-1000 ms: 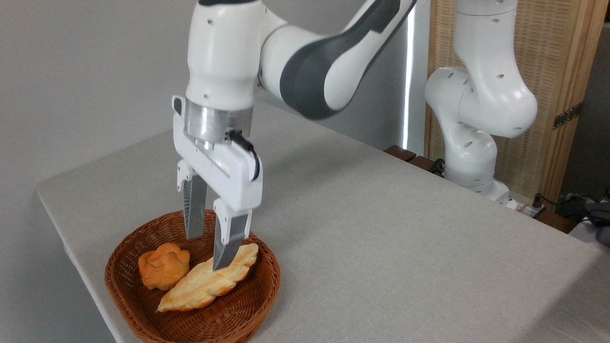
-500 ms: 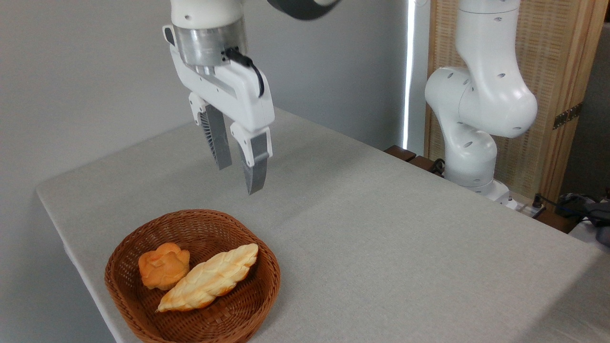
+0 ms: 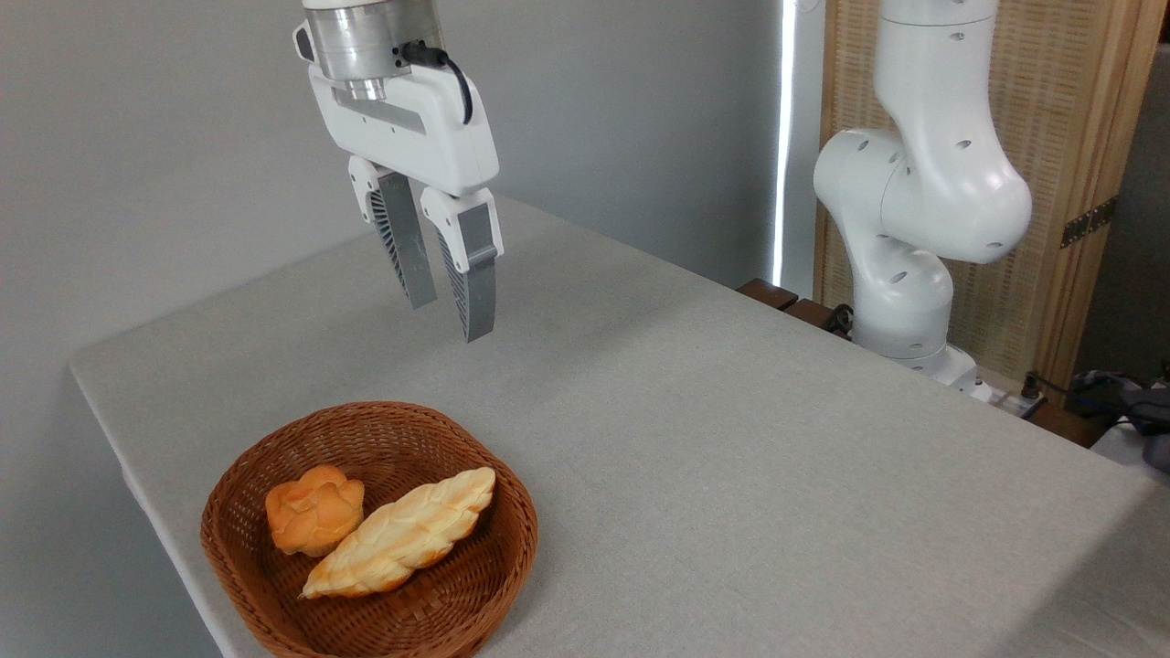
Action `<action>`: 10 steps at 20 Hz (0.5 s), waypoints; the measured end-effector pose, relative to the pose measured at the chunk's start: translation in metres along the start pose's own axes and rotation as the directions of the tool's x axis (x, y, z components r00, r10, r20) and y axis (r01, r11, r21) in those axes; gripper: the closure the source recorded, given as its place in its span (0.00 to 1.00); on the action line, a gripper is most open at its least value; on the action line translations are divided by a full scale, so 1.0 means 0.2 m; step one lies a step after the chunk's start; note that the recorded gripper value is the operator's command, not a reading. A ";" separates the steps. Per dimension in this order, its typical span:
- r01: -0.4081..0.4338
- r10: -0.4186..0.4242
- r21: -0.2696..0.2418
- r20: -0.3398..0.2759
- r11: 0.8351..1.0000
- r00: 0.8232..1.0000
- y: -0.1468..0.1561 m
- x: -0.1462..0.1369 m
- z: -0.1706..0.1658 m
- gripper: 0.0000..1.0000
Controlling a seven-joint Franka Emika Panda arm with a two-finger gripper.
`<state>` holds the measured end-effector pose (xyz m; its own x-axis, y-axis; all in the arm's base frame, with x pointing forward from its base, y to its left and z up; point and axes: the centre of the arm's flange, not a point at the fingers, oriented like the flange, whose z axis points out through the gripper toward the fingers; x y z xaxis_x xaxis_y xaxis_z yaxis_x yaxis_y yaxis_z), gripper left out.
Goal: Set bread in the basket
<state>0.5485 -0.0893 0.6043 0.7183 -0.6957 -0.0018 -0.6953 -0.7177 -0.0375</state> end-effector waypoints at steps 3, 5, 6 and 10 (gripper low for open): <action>-0.003 0.003 0.011 -0.003 1.000 1.000 0.01 0.00 -0.02 0.00; 0.001 -0.001 0.015 -0.007 1.000 1.000 0.00 -0.01 -0.04 0.00; 0.003 -0.003 0.017 -0.008 1.000 1.000 0.00 -0.02 -0.04 0.00; 0.025 -0.024 0.030 -0.023 0.999 0.999 -0.03 -0.08 -0.10 0.00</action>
<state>0.5413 -0.0747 0.6249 0.7342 -0.6786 0.0225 -0.6761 -0.7337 -0.0672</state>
